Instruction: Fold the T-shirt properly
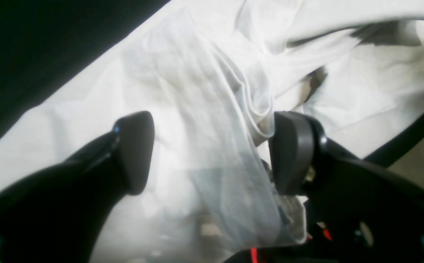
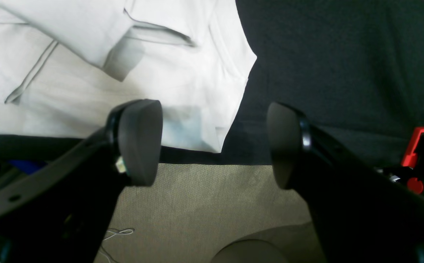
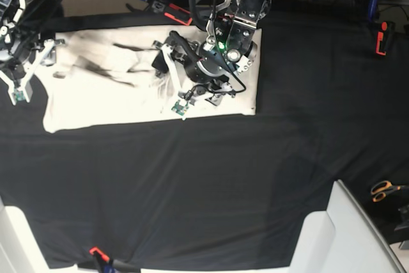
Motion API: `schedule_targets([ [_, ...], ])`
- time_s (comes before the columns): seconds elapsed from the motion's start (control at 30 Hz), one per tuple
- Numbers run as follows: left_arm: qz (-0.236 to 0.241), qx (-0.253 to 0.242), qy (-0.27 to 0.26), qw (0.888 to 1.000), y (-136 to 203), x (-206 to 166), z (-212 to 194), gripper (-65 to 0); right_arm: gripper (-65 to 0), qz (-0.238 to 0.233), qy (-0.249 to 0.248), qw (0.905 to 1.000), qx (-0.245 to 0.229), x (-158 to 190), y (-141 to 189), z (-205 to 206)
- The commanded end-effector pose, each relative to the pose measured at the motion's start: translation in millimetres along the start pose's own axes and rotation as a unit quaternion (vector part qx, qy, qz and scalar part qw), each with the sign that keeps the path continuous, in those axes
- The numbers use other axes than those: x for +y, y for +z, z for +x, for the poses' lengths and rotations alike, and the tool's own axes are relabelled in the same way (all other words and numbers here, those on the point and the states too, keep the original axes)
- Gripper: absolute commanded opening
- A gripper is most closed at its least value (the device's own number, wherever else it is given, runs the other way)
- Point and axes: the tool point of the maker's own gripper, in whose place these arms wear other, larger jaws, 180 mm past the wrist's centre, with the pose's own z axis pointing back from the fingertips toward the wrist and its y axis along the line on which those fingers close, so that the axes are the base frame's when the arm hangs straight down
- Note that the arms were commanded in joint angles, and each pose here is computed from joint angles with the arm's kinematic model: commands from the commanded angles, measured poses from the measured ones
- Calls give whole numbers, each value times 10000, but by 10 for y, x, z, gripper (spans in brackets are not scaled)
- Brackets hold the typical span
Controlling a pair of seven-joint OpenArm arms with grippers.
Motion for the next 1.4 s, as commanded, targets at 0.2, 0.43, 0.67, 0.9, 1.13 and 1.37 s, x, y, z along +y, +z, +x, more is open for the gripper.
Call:
schedule_targets([
  [0.2, -702, -645, 228, 9952, 47, -290, 458, -81, -224, -59, 40, 9999, -147, -47, 32, 84],
  [0.43, -1112, -923, 537, 9881, 100, -392, 650, -63, -224, -65, 44, 9999, -147, -52, 33, 85],
  [0.67, -453, -857, 140, 9952, 311, 244, 419, -377, -216, -46, 182, 9995, -263, -69, 56, 185],
  [0.9, 1624, -275, 1373, 9767, 1027, 1904, -673, -650, -212, 79, -1286, 9913, -267, -443, 165, 129],
  [1.13, 2914, 271, 1829, 9386, 1878, 2659, -1505, -650, -113, 1323, -2386, 9621, 40, -517, -231, 12],
  [1.37, 3373, 395, 2093, 9170, 2226, 2844, -1786, -650, -110, 2644, -3172, 9107, 85, -366, -570, 14],
])
